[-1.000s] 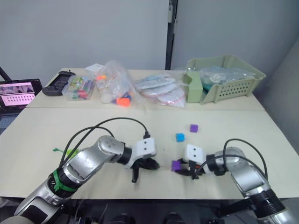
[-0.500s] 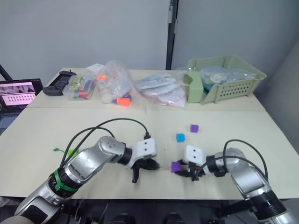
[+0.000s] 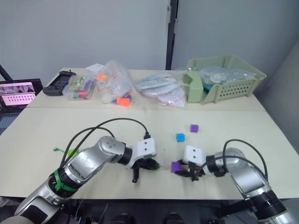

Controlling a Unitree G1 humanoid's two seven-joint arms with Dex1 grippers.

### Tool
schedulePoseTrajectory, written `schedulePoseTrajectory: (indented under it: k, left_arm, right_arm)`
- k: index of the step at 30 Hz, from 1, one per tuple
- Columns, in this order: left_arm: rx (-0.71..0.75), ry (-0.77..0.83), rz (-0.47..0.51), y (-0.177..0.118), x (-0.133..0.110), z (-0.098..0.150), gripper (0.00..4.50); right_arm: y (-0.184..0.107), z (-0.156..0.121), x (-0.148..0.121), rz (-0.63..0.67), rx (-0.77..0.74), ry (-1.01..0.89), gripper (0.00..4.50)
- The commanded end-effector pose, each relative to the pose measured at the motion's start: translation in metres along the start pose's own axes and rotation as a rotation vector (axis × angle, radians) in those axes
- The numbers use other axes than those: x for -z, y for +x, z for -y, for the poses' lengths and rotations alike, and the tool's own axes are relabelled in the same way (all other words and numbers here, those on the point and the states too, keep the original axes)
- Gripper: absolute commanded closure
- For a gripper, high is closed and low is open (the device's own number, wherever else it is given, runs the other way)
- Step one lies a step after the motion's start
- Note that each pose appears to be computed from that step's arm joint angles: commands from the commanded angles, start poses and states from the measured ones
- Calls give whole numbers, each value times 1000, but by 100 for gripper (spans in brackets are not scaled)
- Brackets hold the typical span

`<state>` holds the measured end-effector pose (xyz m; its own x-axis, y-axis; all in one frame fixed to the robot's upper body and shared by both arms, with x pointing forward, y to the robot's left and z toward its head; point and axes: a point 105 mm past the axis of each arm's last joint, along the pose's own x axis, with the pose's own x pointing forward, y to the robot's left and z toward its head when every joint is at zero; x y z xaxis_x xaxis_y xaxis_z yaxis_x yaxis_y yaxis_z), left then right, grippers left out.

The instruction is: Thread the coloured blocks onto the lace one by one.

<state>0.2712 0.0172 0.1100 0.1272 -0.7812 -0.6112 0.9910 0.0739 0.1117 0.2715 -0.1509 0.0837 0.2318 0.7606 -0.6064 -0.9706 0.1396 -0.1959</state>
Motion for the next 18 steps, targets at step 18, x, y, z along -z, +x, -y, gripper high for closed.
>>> schedulePoseTrajectory:
  k: [18]
  left_arm:
    - [44, 61, 67, 13, -23, 7, 450]
  right_arm:
    - [21, -10, -11, 11, -63, -9, 333]
